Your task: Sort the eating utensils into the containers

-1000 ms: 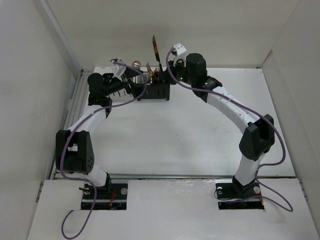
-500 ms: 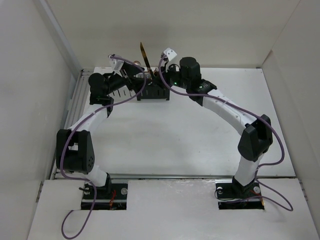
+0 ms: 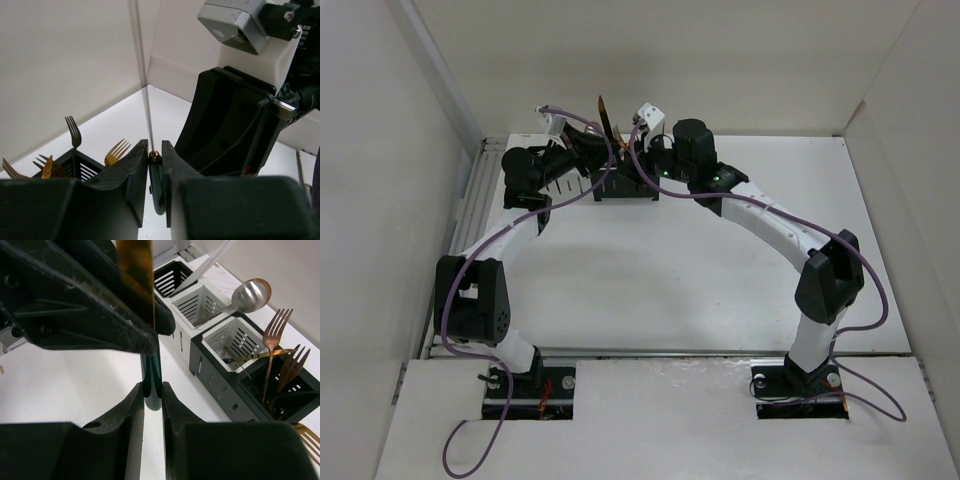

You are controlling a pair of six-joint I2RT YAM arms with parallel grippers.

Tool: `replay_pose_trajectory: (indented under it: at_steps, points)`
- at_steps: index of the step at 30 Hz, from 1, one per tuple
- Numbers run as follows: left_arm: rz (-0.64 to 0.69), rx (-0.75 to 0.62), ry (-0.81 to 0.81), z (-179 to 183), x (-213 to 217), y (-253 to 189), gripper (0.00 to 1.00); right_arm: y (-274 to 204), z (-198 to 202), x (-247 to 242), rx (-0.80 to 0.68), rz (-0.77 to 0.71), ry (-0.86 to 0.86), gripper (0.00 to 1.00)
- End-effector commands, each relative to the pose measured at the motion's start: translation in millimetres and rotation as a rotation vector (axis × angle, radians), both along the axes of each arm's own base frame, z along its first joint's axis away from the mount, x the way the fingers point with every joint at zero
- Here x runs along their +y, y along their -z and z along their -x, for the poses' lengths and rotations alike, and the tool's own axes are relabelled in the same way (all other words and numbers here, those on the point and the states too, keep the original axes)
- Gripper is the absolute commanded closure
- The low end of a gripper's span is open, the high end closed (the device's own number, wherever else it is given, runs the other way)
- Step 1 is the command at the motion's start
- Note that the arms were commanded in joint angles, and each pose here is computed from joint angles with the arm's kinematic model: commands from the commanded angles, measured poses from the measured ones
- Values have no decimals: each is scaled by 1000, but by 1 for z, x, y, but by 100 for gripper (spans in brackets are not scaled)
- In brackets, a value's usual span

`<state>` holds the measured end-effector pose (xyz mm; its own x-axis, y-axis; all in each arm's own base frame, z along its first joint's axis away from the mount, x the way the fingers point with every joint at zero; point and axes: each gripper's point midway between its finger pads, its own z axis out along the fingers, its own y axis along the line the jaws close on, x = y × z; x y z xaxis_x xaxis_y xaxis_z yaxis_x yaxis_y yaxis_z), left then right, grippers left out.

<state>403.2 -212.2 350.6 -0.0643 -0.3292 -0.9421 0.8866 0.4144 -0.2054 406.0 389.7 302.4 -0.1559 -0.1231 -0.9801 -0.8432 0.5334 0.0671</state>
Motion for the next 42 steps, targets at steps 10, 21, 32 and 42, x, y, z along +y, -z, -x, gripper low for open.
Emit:
replay_pose_trajectory:
  at_steps: [10,21,32,42]
  points:
    - [-9,-114,-19,1,0,-20,100,-47,6,2,-126,-80,-25,100]
    - [-78,-323,-227,-38,14,-28,100,-52,-43,10,-105,-133,-21,37]
    - [-129,-435,-430,-91,29,-11,100,-44,-95,-15,-101,-149,62,16]
    - [-176,-403,-471,-137,28,38,100,-56,-113,-96,-105,-139,278,11]
